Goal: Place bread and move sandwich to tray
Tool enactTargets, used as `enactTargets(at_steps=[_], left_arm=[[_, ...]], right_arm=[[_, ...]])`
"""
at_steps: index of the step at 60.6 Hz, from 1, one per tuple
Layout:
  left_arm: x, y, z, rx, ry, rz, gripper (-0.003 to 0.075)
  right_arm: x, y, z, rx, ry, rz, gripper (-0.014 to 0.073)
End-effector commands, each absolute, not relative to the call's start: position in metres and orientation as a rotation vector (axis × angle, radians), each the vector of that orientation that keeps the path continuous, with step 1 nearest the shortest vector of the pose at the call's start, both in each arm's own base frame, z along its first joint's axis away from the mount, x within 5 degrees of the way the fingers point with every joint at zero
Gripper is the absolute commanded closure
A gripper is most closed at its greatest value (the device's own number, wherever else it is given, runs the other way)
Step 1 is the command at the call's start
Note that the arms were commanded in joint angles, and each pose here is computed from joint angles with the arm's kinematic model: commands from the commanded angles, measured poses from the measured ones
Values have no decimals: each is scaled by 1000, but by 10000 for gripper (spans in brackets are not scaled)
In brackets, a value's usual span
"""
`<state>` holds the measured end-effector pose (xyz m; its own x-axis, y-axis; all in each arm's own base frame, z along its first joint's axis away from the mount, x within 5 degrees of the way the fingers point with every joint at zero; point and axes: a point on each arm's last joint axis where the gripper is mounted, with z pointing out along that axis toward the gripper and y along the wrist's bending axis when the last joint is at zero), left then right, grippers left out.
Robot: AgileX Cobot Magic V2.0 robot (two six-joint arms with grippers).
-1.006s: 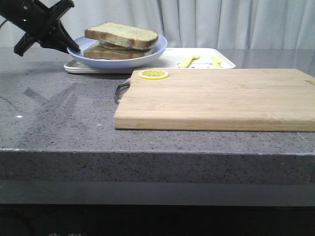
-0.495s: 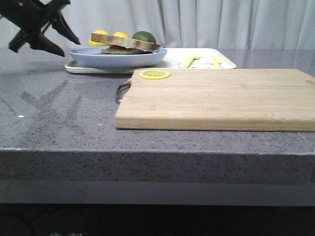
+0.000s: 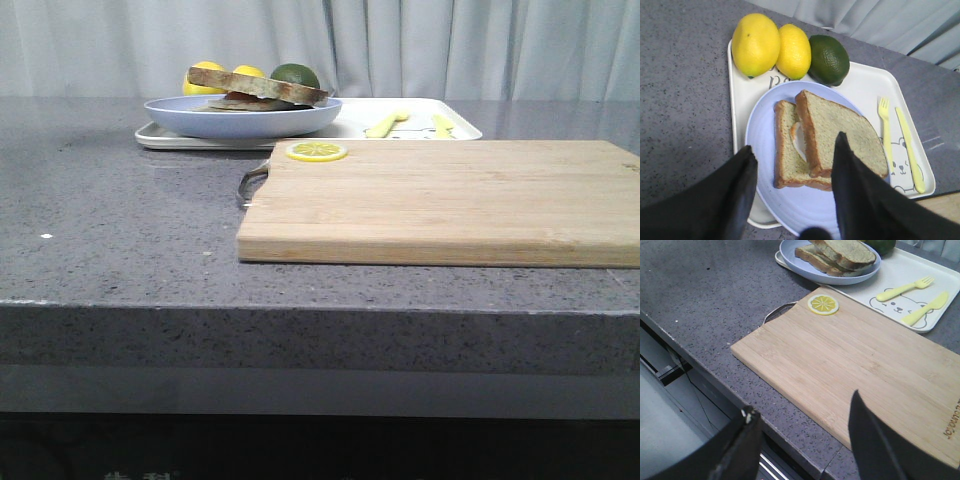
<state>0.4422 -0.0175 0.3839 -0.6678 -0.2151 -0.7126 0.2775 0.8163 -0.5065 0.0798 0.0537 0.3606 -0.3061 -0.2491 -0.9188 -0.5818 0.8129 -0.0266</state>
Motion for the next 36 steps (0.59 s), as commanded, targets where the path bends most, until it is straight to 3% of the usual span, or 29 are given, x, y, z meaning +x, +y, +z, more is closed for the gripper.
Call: enactTargets(at_steps=[1,18,36], left_arm=[[413,-20,427,88,2035,-727,370],[350,-20,419,135,2033,-602,370],[268,-46,407,324,2072,-481,370]], right_arm=[[81,53,375,-589,1801,377,183],[81,53,375,-589,1801,377,183],[81,53,375,-589,1801,377,183]])
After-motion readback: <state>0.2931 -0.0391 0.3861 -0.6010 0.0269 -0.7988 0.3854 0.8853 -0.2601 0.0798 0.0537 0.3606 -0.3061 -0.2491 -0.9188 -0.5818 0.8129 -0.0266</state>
